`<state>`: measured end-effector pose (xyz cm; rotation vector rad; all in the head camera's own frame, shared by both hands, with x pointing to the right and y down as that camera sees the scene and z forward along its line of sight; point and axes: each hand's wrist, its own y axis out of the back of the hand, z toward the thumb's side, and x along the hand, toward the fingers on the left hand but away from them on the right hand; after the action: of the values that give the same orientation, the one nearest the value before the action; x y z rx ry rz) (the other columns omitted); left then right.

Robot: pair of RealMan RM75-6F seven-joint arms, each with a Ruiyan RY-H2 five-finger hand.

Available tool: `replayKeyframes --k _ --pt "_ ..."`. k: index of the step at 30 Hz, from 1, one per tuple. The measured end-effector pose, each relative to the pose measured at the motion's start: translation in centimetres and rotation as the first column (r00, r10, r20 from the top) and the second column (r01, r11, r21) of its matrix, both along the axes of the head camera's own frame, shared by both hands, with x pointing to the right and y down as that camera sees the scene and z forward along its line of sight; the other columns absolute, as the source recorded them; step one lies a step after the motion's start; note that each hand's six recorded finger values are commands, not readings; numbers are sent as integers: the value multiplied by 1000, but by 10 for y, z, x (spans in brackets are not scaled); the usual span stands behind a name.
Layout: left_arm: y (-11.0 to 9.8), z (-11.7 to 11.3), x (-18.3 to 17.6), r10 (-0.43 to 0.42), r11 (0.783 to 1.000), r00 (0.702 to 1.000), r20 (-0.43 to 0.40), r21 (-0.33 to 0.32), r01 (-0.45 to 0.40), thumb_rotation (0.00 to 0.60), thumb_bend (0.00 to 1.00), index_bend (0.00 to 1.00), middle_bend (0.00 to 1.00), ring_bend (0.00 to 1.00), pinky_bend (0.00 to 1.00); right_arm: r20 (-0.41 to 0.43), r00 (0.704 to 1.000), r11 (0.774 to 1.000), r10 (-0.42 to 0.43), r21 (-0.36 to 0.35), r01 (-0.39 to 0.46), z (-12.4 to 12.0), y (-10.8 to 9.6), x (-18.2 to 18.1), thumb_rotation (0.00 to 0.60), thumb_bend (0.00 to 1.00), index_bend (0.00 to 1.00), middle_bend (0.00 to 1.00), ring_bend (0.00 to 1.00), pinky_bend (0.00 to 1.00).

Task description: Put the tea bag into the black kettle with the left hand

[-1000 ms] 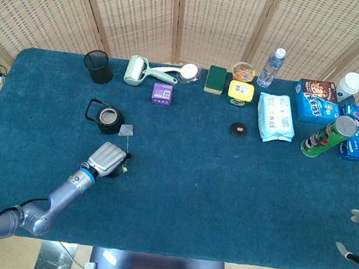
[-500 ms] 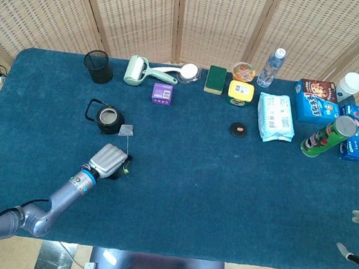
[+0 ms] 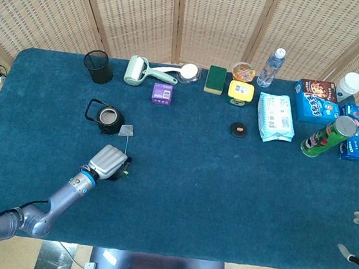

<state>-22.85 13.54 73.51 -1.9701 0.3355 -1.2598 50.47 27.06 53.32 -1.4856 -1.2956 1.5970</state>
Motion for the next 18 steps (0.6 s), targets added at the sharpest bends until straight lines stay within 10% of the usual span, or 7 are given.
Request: replayKeyframes --k 18 --pt "-10 -15 -4 -56 998 997 -49 27 57 600 497 624 1000 980 899 3 1000 1000 -5 5 5 -2 -3 -4 600 100 262 369 304 421"
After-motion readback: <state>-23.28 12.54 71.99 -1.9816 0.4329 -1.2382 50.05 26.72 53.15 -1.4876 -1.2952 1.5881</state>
